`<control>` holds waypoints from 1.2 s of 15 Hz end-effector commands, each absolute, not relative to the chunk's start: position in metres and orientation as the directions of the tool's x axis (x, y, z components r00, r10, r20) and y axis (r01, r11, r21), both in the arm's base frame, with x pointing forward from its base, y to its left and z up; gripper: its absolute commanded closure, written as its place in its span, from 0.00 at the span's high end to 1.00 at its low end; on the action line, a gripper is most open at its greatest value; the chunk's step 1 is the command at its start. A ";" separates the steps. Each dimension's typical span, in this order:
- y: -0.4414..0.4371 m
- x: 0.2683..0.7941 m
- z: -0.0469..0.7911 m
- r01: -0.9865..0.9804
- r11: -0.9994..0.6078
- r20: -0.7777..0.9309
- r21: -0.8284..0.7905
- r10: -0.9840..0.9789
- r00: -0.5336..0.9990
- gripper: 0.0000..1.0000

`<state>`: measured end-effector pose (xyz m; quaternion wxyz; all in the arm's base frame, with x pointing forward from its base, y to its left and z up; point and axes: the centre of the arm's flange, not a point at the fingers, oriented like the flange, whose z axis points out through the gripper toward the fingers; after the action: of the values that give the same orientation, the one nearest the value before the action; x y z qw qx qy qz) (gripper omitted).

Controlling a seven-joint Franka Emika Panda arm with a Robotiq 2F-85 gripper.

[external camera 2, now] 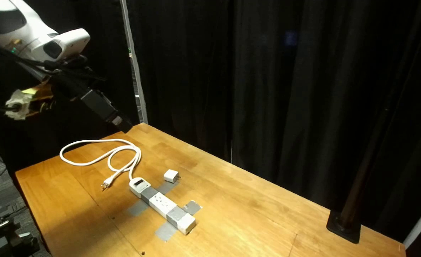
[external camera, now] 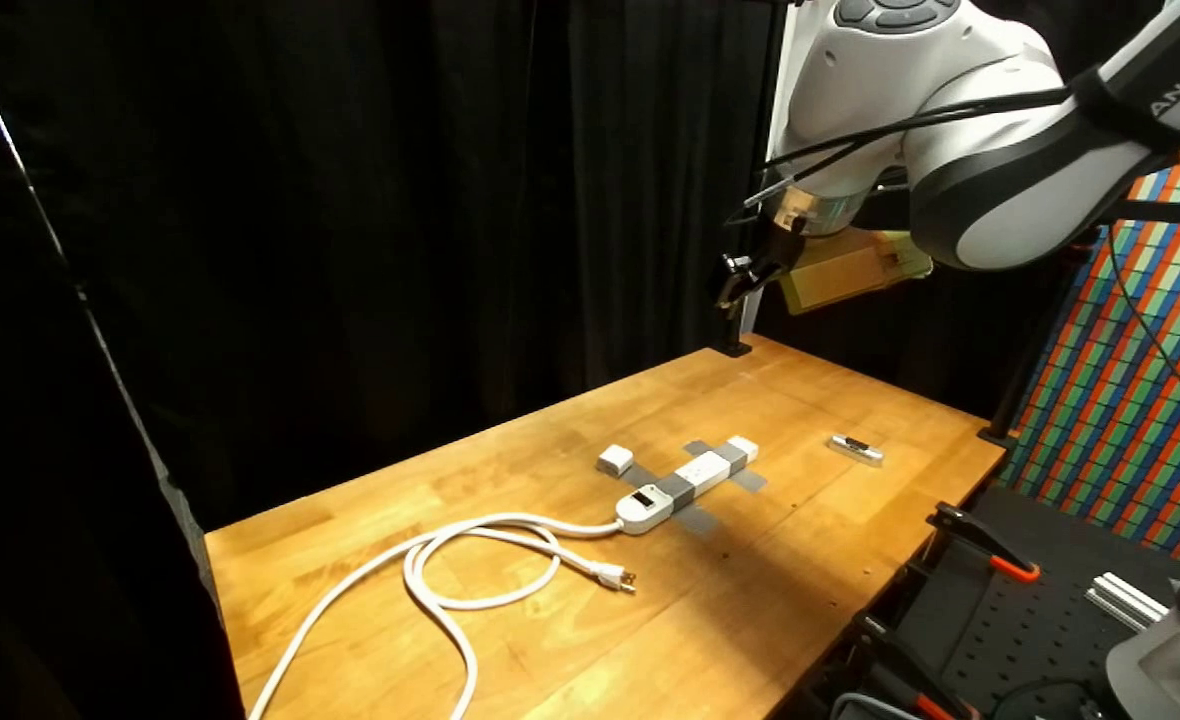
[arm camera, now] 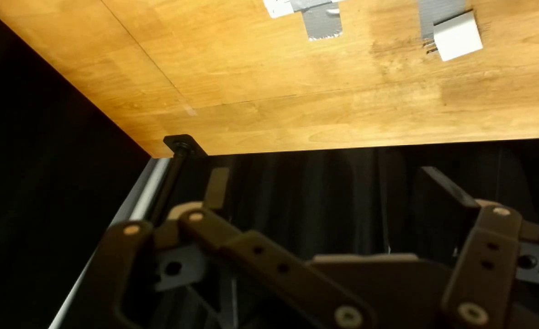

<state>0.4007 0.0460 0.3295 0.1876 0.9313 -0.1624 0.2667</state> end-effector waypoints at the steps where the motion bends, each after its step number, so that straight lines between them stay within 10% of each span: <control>1: 0.046 0.401 0.331 -0.405 -0.875 0.562 0.264 -0.202 0.802 1.00; 18: 0.194 0.497 0.294 -0.864 -0.383 0.825 0.326 -0.332 0.458 1.00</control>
<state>0.4332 0.1755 0.3277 0.3639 0.7985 -0.3384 0.3399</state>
